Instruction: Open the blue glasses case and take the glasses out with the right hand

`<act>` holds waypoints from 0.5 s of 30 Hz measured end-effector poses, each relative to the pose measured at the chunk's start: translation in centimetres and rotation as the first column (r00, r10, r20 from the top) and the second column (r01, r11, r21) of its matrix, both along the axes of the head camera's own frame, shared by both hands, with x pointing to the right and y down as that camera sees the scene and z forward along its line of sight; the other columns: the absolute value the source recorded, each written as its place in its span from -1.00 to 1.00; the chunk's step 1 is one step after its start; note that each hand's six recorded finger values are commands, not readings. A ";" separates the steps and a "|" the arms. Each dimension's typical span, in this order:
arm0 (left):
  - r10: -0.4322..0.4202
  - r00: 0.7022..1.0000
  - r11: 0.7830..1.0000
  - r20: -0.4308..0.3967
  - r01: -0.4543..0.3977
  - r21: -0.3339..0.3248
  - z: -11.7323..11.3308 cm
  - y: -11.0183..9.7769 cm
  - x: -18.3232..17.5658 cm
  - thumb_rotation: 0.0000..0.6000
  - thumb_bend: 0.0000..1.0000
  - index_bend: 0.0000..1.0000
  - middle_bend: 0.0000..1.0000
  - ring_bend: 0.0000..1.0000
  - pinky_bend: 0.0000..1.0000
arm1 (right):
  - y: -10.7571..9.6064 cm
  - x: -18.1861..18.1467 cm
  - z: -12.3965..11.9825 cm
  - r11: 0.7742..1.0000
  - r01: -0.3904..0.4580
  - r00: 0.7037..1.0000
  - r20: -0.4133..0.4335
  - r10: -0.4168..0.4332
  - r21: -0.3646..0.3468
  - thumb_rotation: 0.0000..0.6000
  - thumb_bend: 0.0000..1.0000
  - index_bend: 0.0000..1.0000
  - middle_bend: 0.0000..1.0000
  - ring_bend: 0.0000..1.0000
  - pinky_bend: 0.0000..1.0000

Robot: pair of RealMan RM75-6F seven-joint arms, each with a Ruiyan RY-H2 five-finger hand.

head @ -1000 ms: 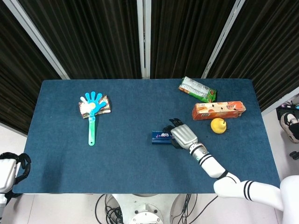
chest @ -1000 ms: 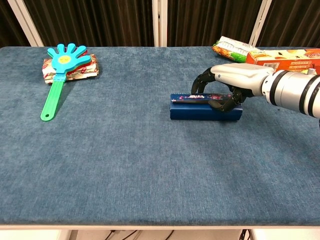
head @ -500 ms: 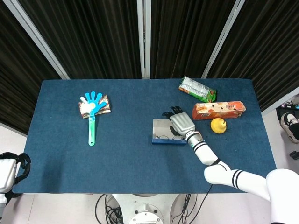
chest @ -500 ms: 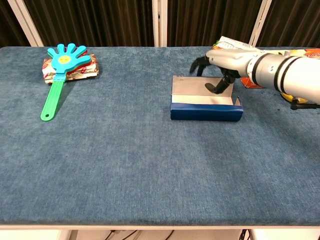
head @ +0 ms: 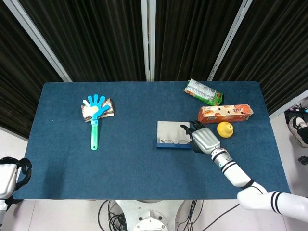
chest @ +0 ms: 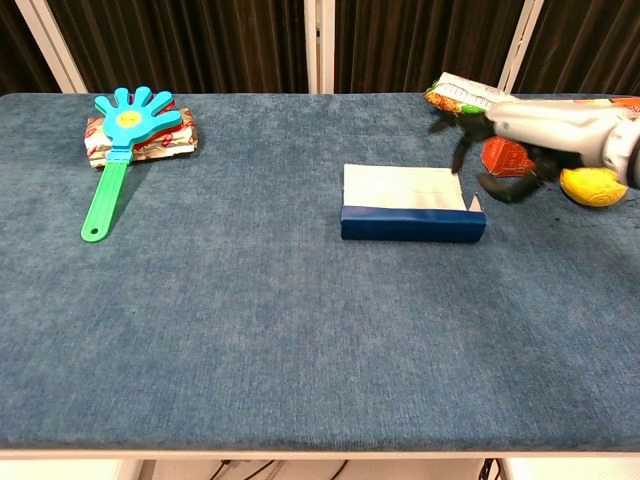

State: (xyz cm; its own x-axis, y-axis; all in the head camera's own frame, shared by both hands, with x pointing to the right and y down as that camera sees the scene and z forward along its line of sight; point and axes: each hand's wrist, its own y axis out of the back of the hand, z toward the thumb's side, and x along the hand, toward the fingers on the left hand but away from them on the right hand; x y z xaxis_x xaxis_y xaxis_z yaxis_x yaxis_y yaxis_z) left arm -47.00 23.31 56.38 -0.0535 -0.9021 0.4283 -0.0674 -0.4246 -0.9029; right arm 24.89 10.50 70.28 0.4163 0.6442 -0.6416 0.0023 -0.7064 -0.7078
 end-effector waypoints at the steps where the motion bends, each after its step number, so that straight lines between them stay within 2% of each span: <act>1: 0.000 1.000 1.000 0.000 0.000 0.001 0.0 0.0 0.0 1.00 -0.01 0.29 0.28 -0.08 -0.36 | 0.3 0.3 0.1 1.000 0.000 1.000 0.002 0.000 -0.010 1.00 0.31 -0.89 -0.43 -1.00 -1.00; 9: -0.001 1.000 1.000 0.002 0.001 0.003 0.0 0.0 0.0 1.00 -0.01 0.29 0.28 -0.08 -0.36 | 2.0 1.5 0.9 0.998 0.026 1.000 -0.010 -0.026 -0.050 1.00 0.38 -0.89 -0.43 -1.00 -1.00; 15: -0.001 1.000 1.000 0.001 0.001 0.002 0.0 0.0 0.0 1.00 -0.01 0.29 0.28 -0.08 -0.36 | 3.5 0.3 0.2 0.995 0.069 0.997 0.051 -0.065 -0.070 1.00 0.39 -0.89 -0.43 -1.00 -1.00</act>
State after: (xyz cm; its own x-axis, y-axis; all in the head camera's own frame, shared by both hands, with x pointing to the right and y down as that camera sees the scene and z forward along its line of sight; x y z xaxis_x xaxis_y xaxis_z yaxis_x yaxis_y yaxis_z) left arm -46.96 23.28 56.37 -0.0550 -0.9029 0.4263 -0.0672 -0.4226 -0.9038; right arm 25.18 13.98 70.47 0.4891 0.5669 -0.6629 -0.0135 -0.7550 -0.6556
